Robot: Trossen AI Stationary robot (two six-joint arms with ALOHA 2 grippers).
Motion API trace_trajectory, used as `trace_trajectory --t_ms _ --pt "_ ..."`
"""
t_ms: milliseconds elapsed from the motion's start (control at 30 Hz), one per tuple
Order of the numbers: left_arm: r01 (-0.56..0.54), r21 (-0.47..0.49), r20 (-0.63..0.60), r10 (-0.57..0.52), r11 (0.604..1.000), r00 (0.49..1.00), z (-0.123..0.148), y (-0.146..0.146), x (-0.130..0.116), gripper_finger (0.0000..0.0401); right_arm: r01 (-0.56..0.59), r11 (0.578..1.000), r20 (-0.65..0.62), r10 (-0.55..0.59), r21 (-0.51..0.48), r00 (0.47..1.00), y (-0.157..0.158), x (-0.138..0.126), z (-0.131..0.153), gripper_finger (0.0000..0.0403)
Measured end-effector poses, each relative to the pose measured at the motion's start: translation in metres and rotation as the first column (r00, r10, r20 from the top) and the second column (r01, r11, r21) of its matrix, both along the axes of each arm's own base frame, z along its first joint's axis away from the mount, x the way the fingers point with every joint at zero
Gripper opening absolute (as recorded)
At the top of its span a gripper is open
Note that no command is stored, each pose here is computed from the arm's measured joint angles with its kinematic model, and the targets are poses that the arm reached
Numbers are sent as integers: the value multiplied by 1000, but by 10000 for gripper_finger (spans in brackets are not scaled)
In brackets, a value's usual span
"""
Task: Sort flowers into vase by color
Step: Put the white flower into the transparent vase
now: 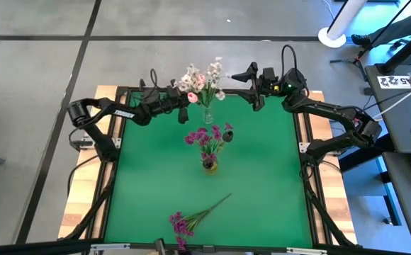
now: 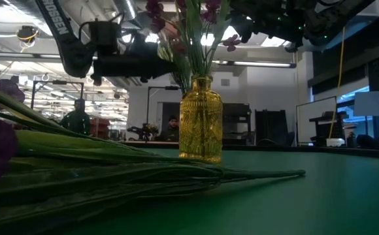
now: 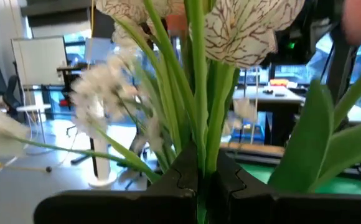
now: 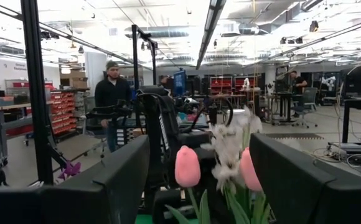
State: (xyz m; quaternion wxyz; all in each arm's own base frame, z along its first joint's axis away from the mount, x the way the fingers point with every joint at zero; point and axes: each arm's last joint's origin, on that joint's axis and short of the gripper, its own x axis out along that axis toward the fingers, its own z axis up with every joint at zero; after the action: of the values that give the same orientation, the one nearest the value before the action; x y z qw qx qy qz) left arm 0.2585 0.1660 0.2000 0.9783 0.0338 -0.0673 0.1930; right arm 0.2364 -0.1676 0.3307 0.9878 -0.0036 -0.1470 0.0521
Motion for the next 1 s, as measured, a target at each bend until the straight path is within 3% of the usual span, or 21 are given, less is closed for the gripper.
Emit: trace_trajectory --t_ms 200,567,767,1000 --pt "-2 -30 -46 0 1000 999 -15 2 4 0 1 1000 0 -1 0 1000 0 0 0 276" --pt "2 -31 -47 -3 1000 999 -15 2 4 0 0 1000 1 0 -1 1000 0 0 0 276" --pt "80 -45 -27 -81 996 996 -7 3 12 0 1 1000 3 -1 -5 1000 0 0 0 276" --pt "127 -61 -185 -136 990 973 4 1 41 34 2 1000 4 -2 -8 1000 0 0 0 276"
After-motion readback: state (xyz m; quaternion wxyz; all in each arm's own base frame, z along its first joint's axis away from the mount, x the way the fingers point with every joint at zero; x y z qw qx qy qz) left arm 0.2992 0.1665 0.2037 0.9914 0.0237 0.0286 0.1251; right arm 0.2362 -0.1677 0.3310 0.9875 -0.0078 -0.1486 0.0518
